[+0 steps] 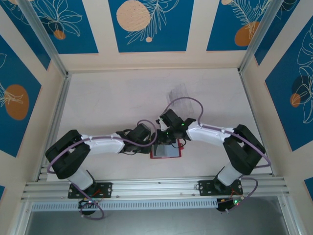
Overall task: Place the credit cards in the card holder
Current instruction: Flip over the card slot in the card holder.
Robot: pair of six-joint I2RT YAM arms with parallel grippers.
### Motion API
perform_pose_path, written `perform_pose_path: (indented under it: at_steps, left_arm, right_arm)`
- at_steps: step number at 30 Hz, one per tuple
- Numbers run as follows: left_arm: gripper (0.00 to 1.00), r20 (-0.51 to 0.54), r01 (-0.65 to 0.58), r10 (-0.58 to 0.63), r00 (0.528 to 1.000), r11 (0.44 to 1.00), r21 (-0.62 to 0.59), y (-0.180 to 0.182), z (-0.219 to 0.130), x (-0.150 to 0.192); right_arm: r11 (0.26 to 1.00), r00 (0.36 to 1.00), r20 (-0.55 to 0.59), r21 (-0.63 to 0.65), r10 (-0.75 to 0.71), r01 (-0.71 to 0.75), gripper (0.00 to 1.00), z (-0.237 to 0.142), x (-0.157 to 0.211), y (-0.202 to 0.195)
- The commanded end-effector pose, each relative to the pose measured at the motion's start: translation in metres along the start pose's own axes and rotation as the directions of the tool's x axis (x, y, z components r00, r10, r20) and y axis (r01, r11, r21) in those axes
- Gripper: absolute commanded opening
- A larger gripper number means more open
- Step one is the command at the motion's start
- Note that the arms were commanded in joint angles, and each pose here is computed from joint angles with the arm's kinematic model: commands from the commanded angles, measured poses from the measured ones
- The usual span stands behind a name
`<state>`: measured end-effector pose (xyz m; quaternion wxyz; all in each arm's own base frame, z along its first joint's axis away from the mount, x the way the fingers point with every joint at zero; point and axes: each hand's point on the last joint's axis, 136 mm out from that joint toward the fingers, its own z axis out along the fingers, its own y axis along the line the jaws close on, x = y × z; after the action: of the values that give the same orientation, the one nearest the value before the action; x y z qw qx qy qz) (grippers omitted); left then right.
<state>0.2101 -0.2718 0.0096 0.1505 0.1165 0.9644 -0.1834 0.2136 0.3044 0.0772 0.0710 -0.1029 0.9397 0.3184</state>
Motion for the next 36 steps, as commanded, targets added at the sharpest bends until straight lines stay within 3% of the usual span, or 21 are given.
perform_pose_path:
  at_steps: [1, 7, 14, 19, 26, 31, 36]
  left_arm:
    - [0.21, 0.029, 0.010, -0.012, 1.000, 0.997, 0.081, -0.010, 0.022, -0.002]
    - [0.23, 0.034, 0.016, -0.019, 0.999, 0.996, 0.083, -0.005, 0.018, -0.004]
    - [0.33, 0.079, 0.000, -0.008, 0.997, 0.994, 0.105, -0.005, -0.013, -0.016]
    - [0.42, 0.118, -0.025, 0.011, 0.993, 0.992, 0.120, -0.011, -0.034, -0.026]
    - [0.46, 0.097, -0.048, 0.034, 0.995, 0.988, 0.143, -0.020, -0.033, -0.027]
    - [0.47, 0.087, -0.058, 0.044, 0.995, 0.985, 0.163, -0.027, -0.027, -0.030]
    - [0.47, 0.079, -0.078, 0.065, 0.995, 0.981, 0.176, -0.035, -0.022, -0.035]
  right_arm:
    - [0.996, 0.997, 0.059, -0.076, -0.052, 0.056, 0.45, -0.028, -0.003, 0.019]
    - [1.000, 0.994, 0.110, -0.001, -0.027, 0.027, 0.48, -0.046, -0.001, -0.006]
    - [0.998, 0.999, 0.036, 0.060, -0.008, 0.006, 0.11, -0.012, 0.010, -0.021]
    - [0.996, 1.000, -0.015, 0.087, 0.001, 0.001, 0.00, 0.019, 0.013, -0.024]
    - [0.998, 0.998, -0.047, 0.047, 0.034, -0.032, 0.00, 0.034, 0.011, -0.026]
    - [1.000, 0.999, 0.032, 0.000, 0.031, -0.031, 0.06, 0.003, -0.005, -0.017]
    - [0.992, 0.996, 0.086, 0.126, 0.015, -0.026, 0.12, -0.030, -0.013, -0.030]
